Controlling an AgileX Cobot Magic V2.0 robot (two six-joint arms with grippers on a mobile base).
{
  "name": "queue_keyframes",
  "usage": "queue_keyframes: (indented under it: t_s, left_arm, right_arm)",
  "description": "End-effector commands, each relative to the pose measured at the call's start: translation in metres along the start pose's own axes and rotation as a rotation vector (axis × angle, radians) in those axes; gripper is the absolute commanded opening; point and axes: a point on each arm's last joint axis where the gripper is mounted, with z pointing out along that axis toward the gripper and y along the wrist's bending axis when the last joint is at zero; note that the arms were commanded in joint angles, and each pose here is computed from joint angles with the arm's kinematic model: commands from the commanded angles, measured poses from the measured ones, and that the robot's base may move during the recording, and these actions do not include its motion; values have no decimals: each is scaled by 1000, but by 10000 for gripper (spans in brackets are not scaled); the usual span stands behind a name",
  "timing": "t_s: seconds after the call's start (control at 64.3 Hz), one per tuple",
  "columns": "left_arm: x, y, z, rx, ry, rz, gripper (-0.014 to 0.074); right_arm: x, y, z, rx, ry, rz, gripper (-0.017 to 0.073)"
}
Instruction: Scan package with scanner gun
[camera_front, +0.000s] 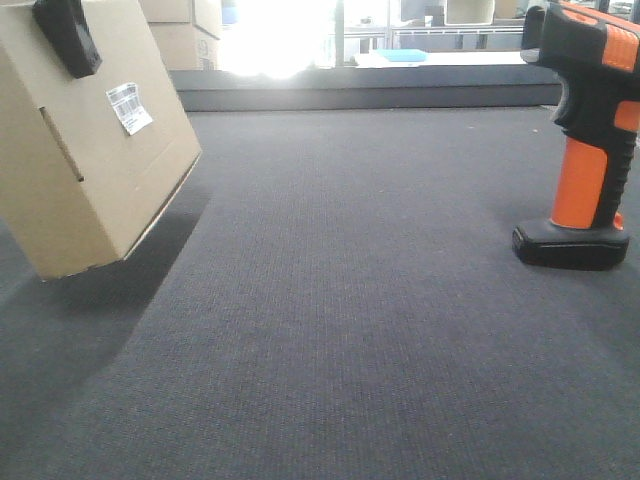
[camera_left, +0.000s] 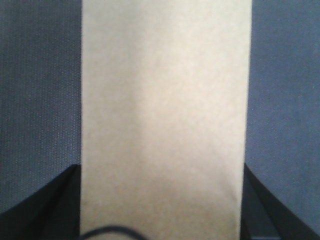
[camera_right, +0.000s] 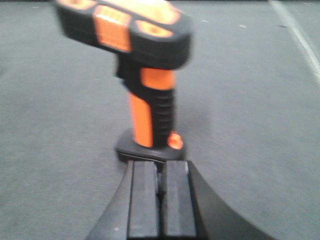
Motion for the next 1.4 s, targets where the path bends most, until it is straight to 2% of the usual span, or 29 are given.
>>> queue_keyframes:
  t_s: [0.0, 0.109, 0.404, 0.544, 0.684, 0.746, 0.839, 0.917, 1.041, 1.103, 1.259, 1.321, 1.383]
  left_arm:
    - [-2, -3, -8, 23, -42, 3, 88]
    - [-2, -3, -8, 23, -42, 3, 88]
    - [-2, -2, -8, 13, -47, 10, 88]
    - [-3, -2, -8, 13, -53, 11, 88]
    - [-4, -2, -8, 15, -60, 11, 88]
    - [-4, -2, -8, 18, -67, 11, 88]
    - [-5, -3, -8, 21, -79, 11, 88]
    - [-6, -3, -8, 22, -82, 11, 88]
    - [-6, -3, -8, 22, -82, 11, 88]
    - [-6, -3, -8, 22, -82, 11, 88]
    - [-6, -3, -8, 22, -82, 11, 88]
    - [-6, -3, -8, 22, -82, 11, 88]
    - [-6, -3, -8, 22, -82, 11, 88]
  right_arm:
    - [-2, 3, 6, -14, 1, -29, -153]
    - [4, 3, 18, -11, 61, -35, -153]
    - [6, 1, 44, 25, 12, -58, -153]
    - [8, 3, 50, -3, 7, -126, -153]
    - [8, 6, 55, -37, -24, -114, -138]
    - [4, 7, 57, -39, -73, -100, -66]
    - [3, 7, 58, -39, -97, -100, 112]
    - [4, 7, 59, -40, -85, -56, 309]
    - [9, 4, 63, -13, -57, 6, 510]
    - [10, 1, 65, 17, -60, 53, 567]
    - [6, 0, 72, 26, -156, 54, 562]
    - [9, -2, 76, 40, -157, 73, 562]
    - [14, -2, 80, 45, -140, 68, 562]
